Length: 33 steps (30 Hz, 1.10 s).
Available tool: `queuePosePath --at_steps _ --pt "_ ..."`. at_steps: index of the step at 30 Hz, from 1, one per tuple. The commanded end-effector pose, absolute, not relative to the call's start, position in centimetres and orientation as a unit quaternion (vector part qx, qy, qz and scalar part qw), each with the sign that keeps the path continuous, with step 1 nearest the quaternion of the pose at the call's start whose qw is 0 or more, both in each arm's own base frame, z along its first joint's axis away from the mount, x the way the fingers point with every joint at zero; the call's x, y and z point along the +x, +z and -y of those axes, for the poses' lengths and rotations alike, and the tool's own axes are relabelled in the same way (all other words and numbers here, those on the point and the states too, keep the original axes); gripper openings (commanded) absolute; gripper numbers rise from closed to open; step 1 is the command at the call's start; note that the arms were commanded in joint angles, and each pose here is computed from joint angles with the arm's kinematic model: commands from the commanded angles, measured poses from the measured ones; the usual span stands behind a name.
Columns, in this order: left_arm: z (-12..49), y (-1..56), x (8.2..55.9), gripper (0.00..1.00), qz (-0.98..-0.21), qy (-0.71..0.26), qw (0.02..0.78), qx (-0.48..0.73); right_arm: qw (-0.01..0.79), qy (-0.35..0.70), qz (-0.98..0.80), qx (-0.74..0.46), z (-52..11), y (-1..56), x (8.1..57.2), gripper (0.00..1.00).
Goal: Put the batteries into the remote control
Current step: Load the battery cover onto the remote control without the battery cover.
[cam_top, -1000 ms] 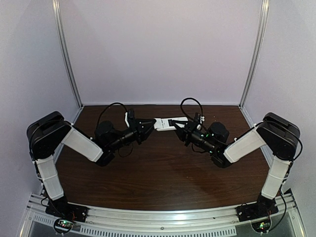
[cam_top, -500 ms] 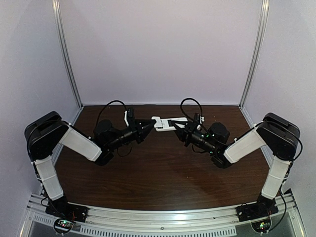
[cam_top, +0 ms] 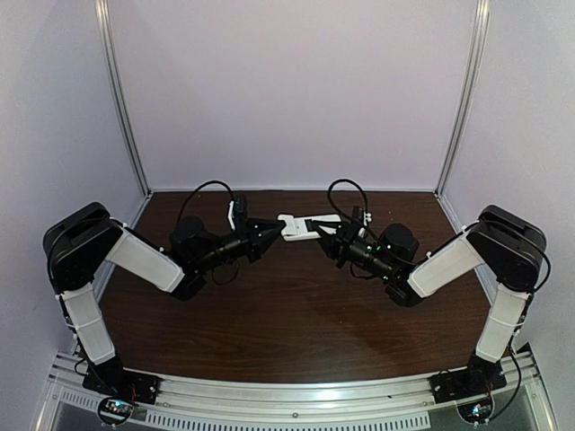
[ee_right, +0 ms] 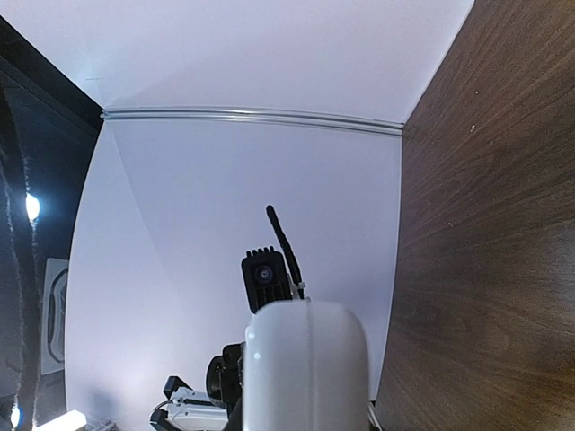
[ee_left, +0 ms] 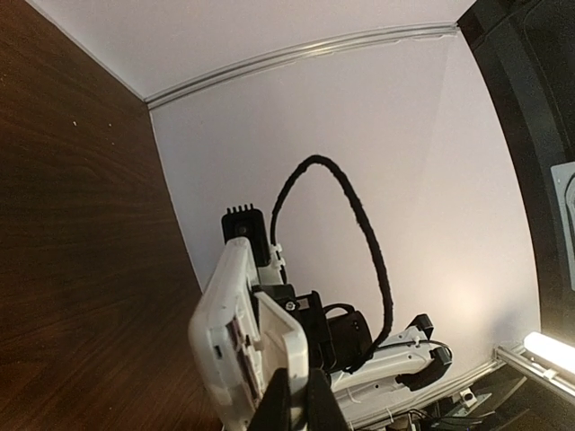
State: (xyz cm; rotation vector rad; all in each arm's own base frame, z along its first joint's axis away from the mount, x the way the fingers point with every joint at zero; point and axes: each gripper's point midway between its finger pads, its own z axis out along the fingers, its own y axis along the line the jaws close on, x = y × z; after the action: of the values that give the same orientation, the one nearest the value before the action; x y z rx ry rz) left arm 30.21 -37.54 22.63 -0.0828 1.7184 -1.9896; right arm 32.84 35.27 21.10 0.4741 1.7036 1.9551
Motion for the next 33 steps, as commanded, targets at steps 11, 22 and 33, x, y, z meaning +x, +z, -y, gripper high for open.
queuePosePath --at_steps 11,22,33 --pt "37.6 21.9 31.1 0.23 -0.684 -0.679 0.266 -0.025 0.314 0.82 -0.47 0.085 -32.7 31.5 29.7 0.0" --pt "37.4 21.3 32.1 0.23 -0.743 -0.604 0.287 -0.012 0.313 0.821 -0.469 0.084 -32.7 31.6 29.6 0.0" --pt "37.3 20.6 32.4 0.22 -0.782 -0.55 0.292 -0.005 0.316 0.82 -0.469 0.085 -32.5 31.7 29.6 0.0"
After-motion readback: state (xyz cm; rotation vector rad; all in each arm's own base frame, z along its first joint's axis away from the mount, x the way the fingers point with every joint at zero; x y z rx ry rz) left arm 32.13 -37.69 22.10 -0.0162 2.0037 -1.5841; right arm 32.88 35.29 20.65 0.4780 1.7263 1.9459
